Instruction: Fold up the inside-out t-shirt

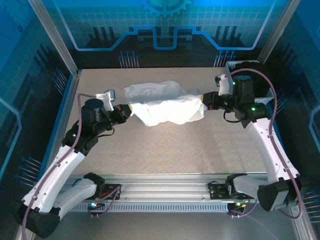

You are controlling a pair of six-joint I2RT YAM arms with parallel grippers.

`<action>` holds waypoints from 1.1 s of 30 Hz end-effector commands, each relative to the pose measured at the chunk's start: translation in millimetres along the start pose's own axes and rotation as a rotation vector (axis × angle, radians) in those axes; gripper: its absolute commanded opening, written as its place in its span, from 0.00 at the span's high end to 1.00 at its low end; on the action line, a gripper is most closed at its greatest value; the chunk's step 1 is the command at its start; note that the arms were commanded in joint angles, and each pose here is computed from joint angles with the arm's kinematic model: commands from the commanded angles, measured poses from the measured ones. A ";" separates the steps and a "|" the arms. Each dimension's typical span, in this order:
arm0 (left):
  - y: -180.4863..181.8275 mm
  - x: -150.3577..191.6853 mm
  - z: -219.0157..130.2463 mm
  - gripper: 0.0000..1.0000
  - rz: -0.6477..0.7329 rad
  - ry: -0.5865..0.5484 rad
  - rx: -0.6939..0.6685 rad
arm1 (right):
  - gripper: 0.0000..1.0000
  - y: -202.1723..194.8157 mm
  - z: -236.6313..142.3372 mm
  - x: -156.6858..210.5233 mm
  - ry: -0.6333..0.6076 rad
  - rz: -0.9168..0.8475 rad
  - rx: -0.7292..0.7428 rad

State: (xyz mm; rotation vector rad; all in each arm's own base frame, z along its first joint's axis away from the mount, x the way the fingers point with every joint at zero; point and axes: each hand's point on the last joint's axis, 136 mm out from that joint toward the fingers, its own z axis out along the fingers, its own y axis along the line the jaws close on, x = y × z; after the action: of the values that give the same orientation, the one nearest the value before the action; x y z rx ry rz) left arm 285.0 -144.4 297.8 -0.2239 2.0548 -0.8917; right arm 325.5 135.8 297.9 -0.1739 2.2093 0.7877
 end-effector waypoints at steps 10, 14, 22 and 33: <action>105.7 97.5 51.2 1.00 -0.128 0.255 -0.228 | 0.73 -106.5 155.0 102.8 0.432 0.179 0.226; 110.0 108.9 56.1 1.00 -0.146 0.294 -0.222 | 0.52 -114.2 140.2 140.0 0.507 0.137 0.289; 125.7 112.2 45.6 1.00 -0.126 0.296 -0.281 | 0.46 -123.2 105.1 195.9 0.576 0.115 0.394; 133.1 101.8 31.0 1.00 -0.163 0.254 -0.288 | 0.52 -109.3 90.7 204.6 0.513 0.172 0.275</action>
State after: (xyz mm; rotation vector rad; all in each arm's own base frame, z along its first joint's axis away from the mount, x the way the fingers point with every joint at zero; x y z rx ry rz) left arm 276.5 -110.2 137.2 -0.4791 2.4002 -0.7381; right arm 286.7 123.0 55.3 -0.0593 2.8312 0.4915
